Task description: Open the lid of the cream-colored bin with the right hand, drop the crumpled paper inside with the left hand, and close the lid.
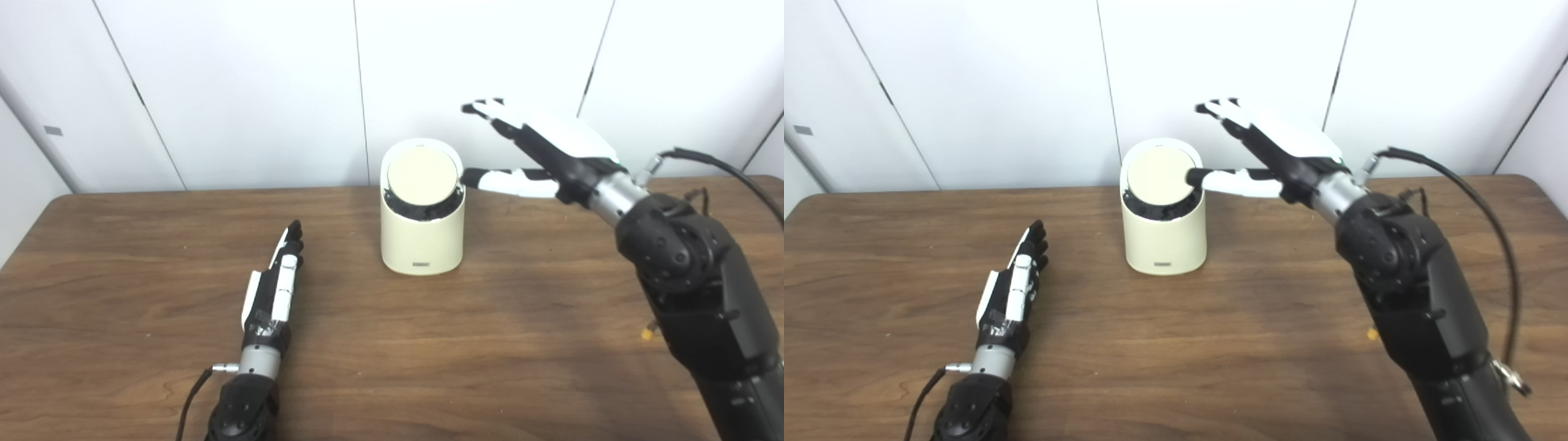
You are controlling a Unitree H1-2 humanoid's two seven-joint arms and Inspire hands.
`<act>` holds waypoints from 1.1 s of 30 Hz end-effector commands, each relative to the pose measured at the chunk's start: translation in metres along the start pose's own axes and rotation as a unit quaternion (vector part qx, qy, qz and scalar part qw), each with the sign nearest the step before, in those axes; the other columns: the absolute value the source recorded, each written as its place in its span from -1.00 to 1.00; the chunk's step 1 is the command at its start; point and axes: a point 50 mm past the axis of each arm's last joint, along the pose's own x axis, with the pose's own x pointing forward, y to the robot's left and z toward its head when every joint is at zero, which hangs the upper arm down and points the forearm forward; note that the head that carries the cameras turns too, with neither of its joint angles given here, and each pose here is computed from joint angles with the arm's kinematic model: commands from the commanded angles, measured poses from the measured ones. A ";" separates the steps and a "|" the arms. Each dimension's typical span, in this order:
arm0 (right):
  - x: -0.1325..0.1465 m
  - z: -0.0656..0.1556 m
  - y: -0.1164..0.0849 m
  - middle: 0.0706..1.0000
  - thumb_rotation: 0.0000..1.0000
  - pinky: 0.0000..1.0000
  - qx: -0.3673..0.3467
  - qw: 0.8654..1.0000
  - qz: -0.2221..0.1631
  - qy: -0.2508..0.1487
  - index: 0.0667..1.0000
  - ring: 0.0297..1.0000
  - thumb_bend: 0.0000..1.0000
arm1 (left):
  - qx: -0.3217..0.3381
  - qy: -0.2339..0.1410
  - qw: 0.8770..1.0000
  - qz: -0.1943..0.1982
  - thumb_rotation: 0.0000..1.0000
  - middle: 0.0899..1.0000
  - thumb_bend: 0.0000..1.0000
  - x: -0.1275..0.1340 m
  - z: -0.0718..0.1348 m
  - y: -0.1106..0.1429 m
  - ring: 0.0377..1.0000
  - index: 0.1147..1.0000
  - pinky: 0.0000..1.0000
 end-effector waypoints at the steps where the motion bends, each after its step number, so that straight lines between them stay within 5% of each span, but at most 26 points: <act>1: -0.009 0.000 -0.014 0.98 1.00 0.97 0.025 0.999 -0.034 0.014 0.90 1.00 0.23 | 0.003 0.011 1.000 0.001 1.00 1.00 0.14 -0.001 -0.004 0.005 1.00 1.00 1.00; 6: -0.028 -0.024 0.001 0.99 1.00 1.00 0.074 0.995 -0.032 0.061 0.93 1.00 0.27 | 0.001 0.011 1.000 0.000 1.00 1.00 0.13 -0.002 -0.003 0.007 1.00 1.00 1.00; 13: -0.047 -0.068 0.036 0.93 1.00 0.82 0.193 0.976 -0.065 0.081 0.92 0.90 0.19 | -0.005 0.005 1.000 0.003 1.00 1.00 0.04 -0.008 0.003 0.009 1.00 1.00 1.00; 18: -0.062 -0.088 0.056 0.95 1.00 0.88 0.244 0.962 -0.094 0.073 0.92 0.93 0.15 | 0.013 0.004 1.000 0.003 1.00 1.00 0.00 -0.011 0.007 0.013 1.00 1.00 1.00; 21: -0.068 -0.092 0.071 0.95 1.00 0.96 0.295 0.945 -0.115 0.079 0.92 0.97 0.17 | 0.006 0.002 1.000 0.005 1.00 1.00 -0.05 -0.015 0.011 0.016 1.00 1.00 1.00; 28: -0.078 -0.088 0.117 1.00 1.00 1.00 0.461 0.871 -0.145 0.091 0.99 1.00 0.20 | -0.007 -0.006 1.000 0.014 1.00 1.00 -0.05 -0.029 0.012 0.027 1.00 1.00 1.00; 33: -0.083 -0.076 0.133 1.00 1.00 1.00 0.478 0.860 -0.152 0.095 1.00 1.00 0.24 | -0.018 -0.016 0.999 0.040 1.00 1.00 -0.02 -0.039 0.011 0.041 1.00 1.00 1.00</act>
